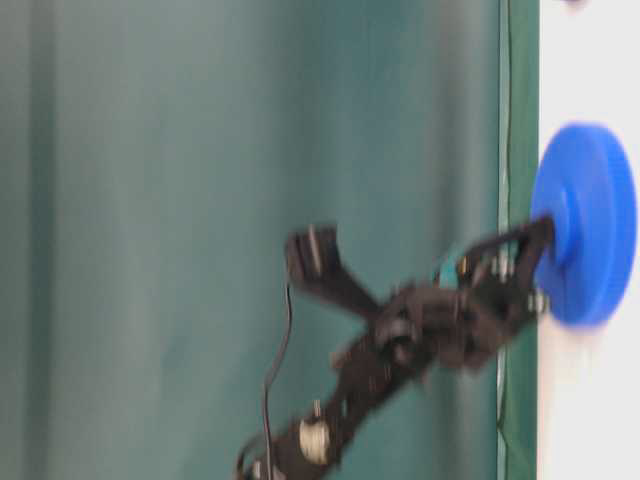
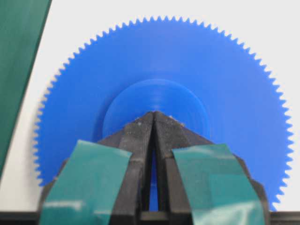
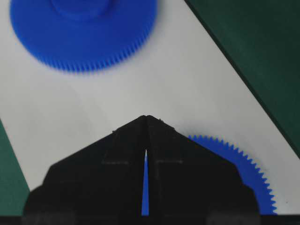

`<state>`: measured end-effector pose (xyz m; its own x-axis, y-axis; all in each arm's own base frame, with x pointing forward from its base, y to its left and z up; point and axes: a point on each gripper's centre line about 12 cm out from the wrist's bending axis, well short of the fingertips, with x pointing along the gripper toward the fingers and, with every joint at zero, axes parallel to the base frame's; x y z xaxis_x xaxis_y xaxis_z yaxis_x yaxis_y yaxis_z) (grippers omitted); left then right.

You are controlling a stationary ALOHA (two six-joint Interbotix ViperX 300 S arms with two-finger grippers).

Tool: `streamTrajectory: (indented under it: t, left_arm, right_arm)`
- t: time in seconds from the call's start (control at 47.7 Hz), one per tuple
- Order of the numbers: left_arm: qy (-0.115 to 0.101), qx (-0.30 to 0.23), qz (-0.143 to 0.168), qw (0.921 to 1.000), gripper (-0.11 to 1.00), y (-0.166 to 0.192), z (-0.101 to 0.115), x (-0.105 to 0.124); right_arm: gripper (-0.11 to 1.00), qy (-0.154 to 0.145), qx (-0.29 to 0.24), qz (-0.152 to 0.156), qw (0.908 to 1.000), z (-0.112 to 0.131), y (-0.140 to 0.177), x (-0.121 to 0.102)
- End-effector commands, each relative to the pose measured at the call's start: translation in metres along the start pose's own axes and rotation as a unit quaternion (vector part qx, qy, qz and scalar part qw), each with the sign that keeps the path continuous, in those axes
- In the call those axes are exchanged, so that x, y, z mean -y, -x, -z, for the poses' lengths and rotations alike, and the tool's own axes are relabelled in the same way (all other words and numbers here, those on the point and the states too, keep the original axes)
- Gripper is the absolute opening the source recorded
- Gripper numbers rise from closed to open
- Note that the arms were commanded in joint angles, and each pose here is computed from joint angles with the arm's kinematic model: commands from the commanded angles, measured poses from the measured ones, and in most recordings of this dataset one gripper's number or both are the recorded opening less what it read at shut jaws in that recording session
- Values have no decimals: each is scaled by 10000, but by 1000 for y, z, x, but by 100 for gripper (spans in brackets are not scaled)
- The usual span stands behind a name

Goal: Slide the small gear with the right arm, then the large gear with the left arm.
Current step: 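Slide the large gear right with the left gripper toward the small gear, then slide the large gear back left to its starting spot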

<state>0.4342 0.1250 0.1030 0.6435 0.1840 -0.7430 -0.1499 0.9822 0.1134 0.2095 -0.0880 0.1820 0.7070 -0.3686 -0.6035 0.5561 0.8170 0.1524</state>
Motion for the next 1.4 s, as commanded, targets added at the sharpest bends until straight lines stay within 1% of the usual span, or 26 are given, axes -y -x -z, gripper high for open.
streamTrajectory:
  t: [0.0, 0.147, 0.294, 0.461, 0.524, 0.629, 1.258, 1.384]
  left_arm:
    - [-137, -125, 133, 9997, 0, -19, -11, 14]
    - [-246, -61, 182, 9995, 0, -43, -34, 19]
    - [-382, -39, 207, 9990, 0, -62, -49, 22]
    - [-531, 30, 229, 9983, 0, -74, -67, 25]
    - [-546, 46, 230, 9982, 0, -75, -73, 25]
    - [-608, 25, 233, 9979, 0, -76, -76, 24]
    - [-608, 17, 234, 9979, 0, -76, -76, 24]
    - [-597, -97, 251, 9979, 0, -76, -70, 24]
  right_arm:
    - [50, 12, 69, -71, 10000, -3, 1, -3]
    - [50, 15, 67, -109, 9999, -2, 0, -3]
    - [50, 31, 72, -177, 9998, 1, 0, -4]
    - [50, 29, 44, -213, 9998, 5, 0, -4]
    - [50, 26, 34, -210, 9998, 7, 0, -3]
    - [50, 34, 4, -208, 9998, 10, 0, -3]
    - [50, 30, 115, -238, 9996, 11, 7, -1]
    - [50, 22, 121, -241, 9996, 11, 7, -1]
